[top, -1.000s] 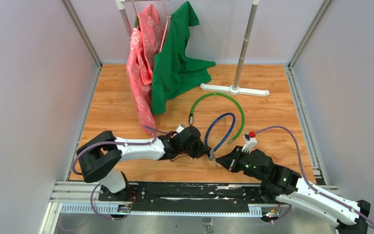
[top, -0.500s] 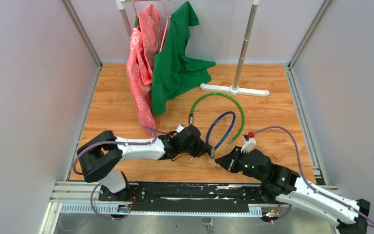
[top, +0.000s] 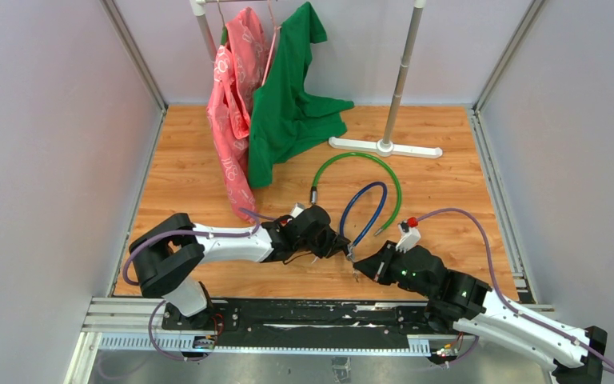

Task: Unlock with the key

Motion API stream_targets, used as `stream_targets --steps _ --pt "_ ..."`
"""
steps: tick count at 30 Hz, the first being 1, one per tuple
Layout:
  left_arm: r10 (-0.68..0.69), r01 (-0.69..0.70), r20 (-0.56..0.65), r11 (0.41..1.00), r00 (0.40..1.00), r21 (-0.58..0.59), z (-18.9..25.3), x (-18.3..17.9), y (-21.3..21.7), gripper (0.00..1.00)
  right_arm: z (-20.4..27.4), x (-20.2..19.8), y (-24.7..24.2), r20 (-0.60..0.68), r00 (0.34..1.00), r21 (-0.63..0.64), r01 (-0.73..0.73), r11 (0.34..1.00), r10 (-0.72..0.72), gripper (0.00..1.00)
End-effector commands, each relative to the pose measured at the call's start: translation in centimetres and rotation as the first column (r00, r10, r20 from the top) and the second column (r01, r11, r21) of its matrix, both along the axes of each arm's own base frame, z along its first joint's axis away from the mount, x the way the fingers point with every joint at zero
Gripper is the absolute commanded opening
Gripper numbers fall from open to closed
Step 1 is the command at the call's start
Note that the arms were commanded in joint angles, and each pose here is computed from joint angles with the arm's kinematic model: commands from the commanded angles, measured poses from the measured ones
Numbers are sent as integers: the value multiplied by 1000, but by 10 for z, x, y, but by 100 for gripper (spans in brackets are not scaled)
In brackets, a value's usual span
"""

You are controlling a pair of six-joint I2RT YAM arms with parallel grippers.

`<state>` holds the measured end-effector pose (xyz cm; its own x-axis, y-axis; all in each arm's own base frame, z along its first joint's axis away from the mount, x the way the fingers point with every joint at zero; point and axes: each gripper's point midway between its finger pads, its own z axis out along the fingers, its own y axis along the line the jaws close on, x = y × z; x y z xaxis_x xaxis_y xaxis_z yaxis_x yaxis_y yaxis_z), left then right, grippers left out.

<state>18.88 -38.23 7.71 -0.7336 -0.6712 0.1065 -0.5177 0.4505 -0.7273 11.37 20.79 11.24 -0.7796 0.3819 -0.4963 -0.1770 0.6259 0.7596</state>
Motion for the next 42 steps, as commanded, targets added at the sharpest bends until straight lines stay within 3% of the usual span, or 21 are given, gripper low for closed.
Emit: stream_targets --steps 1,42 --pt "18 -15 31 996 999 -85 24 11 -15 0 -16 3 -9 -41 997 -35 60 998 -62 0" --pt "-7 9 21 996 1000 -92 26 9 -21 0 -10 23 -16 31 990 -119 140 983 -137 0"
